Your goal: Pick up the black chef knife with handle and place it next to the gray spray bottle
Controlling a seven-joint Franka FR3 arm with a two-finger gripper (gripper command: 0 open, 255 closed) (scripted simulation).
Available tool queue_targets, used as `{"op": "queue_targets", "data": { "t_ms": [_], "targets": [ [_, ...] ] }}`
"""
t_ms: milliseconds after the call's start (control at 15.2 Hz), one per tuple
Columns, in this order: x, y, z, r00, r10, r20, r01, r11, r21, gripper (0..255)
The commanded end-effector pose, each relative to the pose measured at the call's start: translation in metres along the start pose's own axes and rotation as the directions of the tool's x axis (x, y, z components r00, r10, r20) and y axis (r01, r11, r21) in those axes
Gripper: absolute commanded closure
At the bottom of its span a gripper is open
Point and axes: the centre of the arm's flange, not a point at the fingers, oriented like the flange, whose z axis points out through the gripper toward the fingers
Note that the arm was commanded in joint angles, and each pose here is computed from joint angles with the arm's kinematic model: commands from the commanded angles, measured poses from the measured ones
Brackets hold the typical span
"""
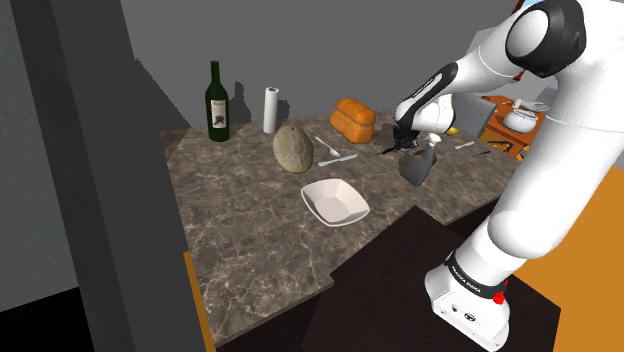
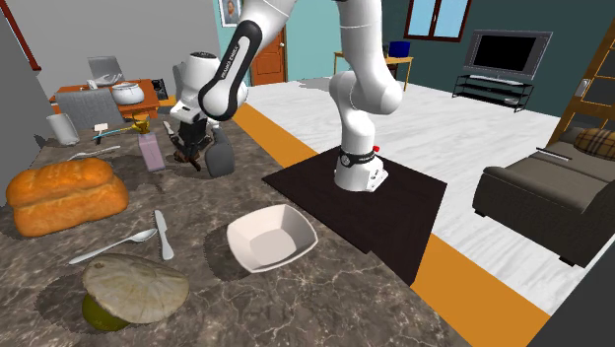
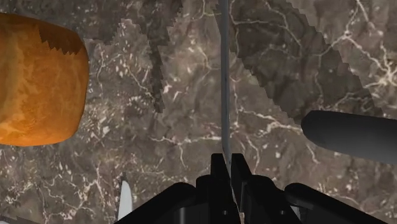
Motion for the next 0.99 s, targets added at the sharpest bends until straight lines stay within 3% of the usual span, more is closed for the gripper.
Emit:
{"op": "queue_targets", "data": {
  "t_ms": [0, 660, 924],
  "targets": [
    [0.002, -0.003, 0.011, 1.0, 0.001, 0.0, -0.001, 1.0, 0.0, 255],
    [0.015, -0.017, 0.06, 1.0, 0.001, 0.0, -0.001, 1.0, 0.0, 255],
    [0.015, -0.018, 0.063, 1.0, 0.001, 0.0, -0.001, 1.0, 0.0, 255]
  ]
}}
